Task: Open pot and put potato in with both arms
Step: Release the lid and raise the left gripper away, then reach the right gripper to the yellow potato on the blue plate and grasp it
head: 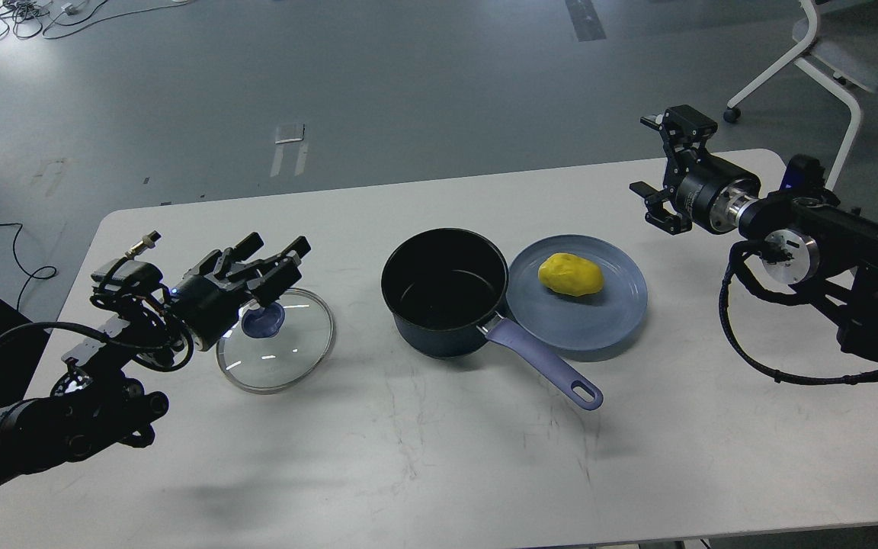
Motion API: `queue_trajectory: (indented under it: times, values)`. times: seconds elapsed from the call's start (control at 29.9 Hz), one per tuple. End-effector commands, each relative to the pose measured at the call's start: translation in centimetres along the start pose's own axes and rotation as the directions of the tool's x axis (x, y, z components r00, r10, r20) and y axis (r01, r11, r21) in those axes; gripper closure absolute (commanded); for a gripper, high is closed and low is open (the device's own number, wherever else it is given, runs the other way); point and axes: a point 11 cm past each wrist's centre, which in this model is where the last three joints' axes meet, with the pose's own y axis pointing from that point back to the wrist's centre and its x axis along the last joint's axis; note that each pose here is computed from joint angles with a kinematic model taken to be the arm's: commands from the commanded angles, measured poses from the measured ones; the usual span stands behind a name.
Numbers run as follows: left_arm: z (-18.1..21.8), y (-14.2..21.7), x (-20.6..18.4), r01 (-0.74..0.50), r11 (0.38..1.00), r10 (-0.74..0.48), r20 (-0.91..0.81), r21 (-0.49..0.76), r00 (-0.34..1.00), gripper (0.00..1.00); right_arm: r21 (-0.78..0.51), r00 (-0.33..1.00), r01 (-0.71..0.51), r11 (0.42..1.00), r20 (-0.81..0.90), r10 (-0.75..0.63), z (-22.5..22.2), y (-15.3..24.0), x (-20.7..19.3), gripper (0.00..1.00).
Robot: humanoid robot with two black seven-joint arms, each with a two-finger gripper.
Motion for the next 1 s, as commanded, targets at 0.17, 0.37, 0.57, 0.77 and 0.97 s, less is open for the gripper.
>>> queue_trajectory:
  times: [0.17, 0.37, 0.57, 0.77, 0.97]
  values:
    - [1.2, -4.4, 7.6, -0.273, 0.951, 0.308, -0.469, 0.142, 0.828, 0.02, -0.002, 0.893, 0.182, 0.983, -0.418, -0.166, -1.5, -1.0, -4.3, 0.0]
    - [3.1, -6.8, 8.2, -0.123, 0.983, 0.186, -0.756, 0.139, 0.628, 0.02, -0.094, 0.681, 0.221, 0.971, -0.698, -0.222, 0.8, -0.8, -5.1, 0.0]
    - [4.2, -7.5, 8.6, -0.047, 0.995, 0.103, -0.856, 0.092, 0.506, 0.02, -0.129, 0.403, 0.246, 0.961, -0.888, -0.222, 2.3, -0.3, -4.3, 0.0]
    - [3.6, -7.1, 6.9, -0.023, 0.994, 0.102, -0.86, 0.105, 0.499, 0.02, -0.198, 0.03, 0.322, 0.926, -0.975, -0.219, 4.7, -1.2, -6.5, 0.0]
    - [2.9, -6.5, 6.4, -0.015, 0.993, 0.108, -0.854, 0.116, 0.508, 0.02, -0.262, -0.131, 0.309, 0.914, -0.964, -0.232, 6.0, -1.4, -6.3, 0.0]
